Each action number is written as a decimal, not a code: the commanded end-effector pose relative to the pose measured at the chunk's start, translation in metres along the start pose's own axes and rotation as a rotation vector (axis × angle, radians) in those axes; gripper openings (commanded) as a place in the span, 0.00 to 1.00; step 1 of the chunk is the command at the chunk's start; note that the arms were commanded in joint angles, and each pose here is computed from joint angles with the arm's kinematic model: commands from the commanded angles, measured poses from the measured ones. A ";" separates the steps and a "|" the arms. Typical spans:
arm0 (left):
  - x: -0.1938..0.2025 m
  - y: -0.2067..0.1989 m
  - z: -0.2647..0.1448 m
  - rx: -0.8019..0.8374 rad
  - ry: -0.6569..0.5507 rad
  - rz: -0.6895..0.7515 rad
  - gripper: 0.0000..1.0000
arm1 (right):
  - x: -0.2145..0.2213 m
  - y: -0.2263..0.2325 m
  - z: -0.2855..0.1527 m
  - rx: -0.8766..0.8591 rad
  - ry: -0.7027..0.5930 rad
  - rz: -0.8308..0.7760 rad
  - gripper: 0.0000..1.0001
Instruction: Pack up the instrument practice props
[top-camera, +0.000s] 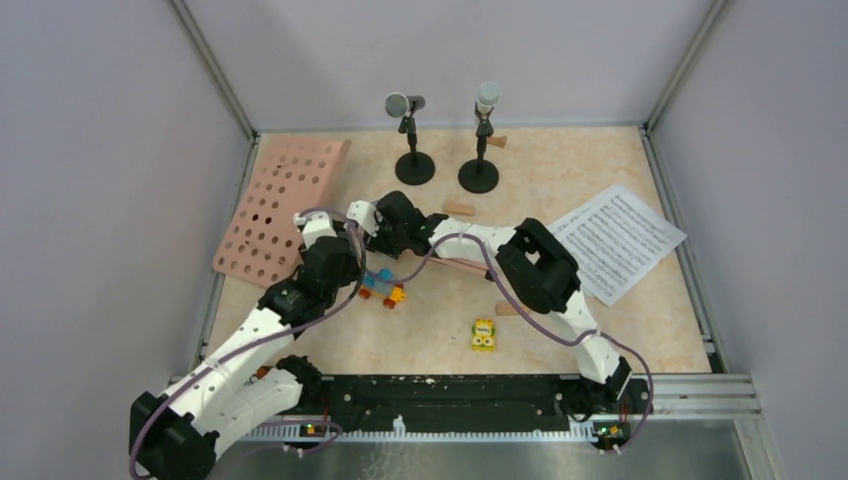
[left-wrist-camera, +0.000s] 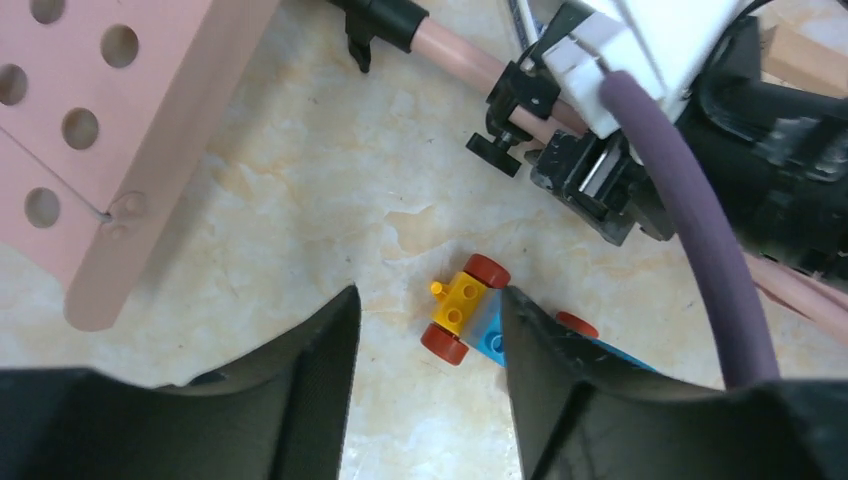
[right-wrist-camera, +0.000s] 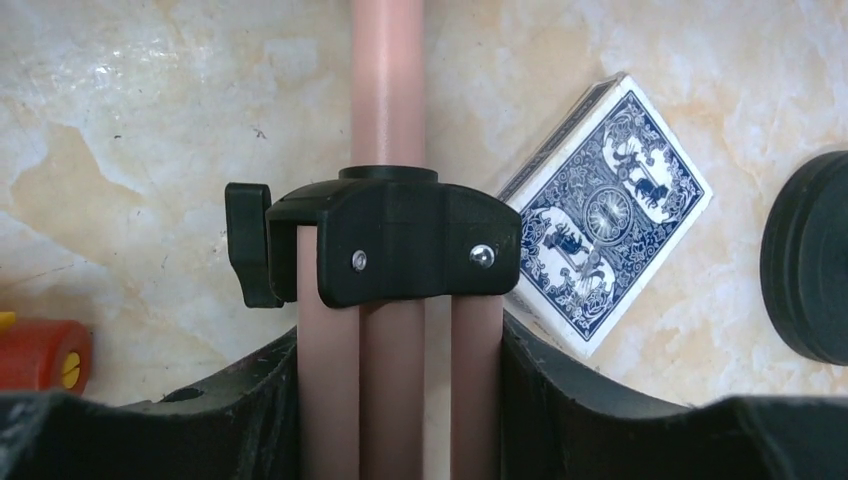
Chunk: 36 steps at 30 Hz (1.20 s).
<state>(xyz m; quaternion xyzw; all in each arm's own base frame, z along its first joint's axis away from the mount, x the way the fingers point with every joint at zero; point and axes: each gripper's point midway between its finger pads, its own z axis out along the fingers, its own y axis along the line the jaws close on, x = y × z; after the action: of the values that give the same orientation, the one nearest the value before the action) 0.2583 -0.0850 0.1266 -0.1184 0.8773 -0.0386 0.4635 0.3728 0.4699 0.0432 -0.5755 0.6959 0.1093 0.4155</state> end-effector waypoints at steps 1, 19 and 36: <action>-0.049 -0.024 -0.029 0.130 -0.123 -0.037 0.68 | -0.118 -0.039 -0.028 0.099 -0.335 0.020 0.41; -0.078 -0.026 -0.097 0.303 -0.195 -0.073 0.99 | -0.134 -0.044 -0.165 0.066 -0.384 0.181 0.83; -0.052 -0.048 -0.093 0.438 -0.111 0.013 0.99 | 0.053 -0.062 -0.264 0.297 -0.101 0.868 0.84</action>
<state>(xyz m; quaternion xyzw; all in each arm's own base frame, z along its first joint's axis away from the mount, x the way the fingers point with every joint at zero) 0.2158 -0.1117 0.2335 -0.0350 0.8265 -0.2014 0.5244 0.3112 0.2754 0.1750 -0.2423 0.8637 0.1716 0.4073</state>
